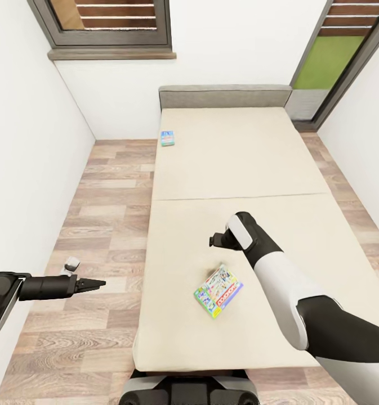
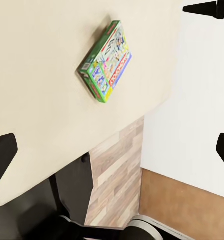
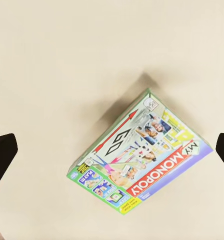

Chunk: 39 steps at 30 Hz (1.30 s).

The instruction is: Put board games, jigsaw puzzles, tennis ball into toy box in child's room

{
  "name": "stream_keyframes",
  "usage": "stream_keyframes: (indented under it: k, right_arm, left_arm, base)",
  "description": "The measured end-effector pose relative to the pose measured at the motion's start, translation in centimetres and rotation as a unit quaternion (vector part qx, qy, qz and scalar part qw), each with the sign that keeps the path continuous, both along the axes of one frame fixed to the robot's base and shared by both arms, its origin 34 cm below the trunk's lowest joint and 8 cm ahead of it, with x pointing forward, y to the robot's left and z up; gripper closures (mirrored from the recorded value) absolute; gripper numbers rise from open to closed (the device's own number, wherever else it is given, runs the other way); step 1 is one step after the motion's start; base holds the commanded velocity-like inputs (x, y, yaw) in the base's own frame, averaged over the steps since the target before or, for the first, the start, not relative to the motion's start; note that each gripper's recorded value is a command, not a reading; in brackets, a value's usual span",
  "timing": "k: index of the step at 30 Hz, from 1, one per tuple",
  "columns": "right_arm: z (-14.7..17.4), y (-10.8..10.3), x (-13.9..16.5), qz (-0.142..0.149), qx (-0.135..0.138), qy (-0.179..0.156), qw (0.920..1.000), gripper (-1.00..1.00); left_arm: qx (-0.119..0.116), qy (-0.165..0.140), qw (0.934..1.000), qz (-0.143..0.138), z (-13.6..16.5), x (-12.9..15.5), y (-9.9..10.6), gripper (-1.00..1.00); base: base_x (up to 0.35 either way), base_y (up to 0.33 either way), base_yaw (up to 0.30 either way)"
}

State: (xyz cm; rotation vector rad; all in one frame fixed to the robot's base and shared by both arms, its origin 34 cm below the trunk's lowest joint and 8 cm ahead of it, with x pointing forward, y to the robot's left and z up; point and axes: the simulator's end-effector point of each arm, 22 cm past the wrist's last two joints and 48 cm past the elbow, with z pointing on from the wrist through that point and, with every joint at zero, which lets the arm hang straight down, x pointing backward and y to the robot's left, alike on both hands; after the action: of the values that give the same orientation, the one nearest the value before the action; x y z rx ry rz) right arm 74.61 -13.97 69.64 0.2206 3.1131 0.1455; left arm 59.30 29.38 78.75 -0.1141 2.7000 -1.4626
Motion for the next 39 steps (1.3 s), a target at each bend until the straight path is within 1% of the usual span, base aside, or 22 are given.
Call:
stream_keyframes:
  k: [6, 14, 20, 22, 27, 30, 39]
  right_arm:
    - [-0.4, 0.0, 0.0, 0.0, 0.001, 0.003, 1.0, -1.0]
    - [-1.1, 0.1, -0.5, 0.004, 0.002, 0.014, 0.9999, -1.0]
    - [-1.1, 0.1, 0.1, 0.006, 0.002, 0.013, 0.9999, -1.0]
    - [-1.3, 0.1, 0.1, 0.006, 0.001, 0.014, 0.9999, -1.0]
    - [-1.4, 0.1, 0.4, 0.006, 0.001, 0.013, 0.9999, -1.0]
    - [-1.5, 0.0, 0.8, 0.006, 0.001, 0.012, 0.9999, -1.0]
    - [-1.3, 0.0, 1.4, 0.014, 0.002, 0.018, 0.9997, -1.0]
  left_arm:
    - [0.0, 0.005, 1.0, 0.0, -0.5, -0.2, 0.0, -1.0]
    - [0.0, 0.011, 0.9999, 0.002, -1.0, -0.4, 0.1, -1.0]
    - [-0.001, 0.014, 0.9999, 0.006, -1.4, -0.4, 0.3, -1.0]
    - [-0.004, 0.015, 0.9999, 0.006, -1.4, -0.5, 0.2, -1.0]
    - [-0.02, 0.017, 0.9996, 0.007, -1.1, -0.6, 0.0, -1.0]
    - [-0.028, 0.017, 0.9994, 0.007, -0.7, -0.6, 0.4, -1.0]
    - [-0.015, 0.021, 0.9996, 0.013, -1.1, -0.6, 2.0, -1.0]
  base:
    - [0.0, 0.0, 0.0]
    - [0.0, 0.0, 0.0]
    - [0.0, 0.0, 0.0]
    - [0.0, 0.0, 0.0]
    - [0.0, 0.0, 0.0]
    - [0.0, 0.0, 0.0]
    - [0.0, 0.0, 0.0]
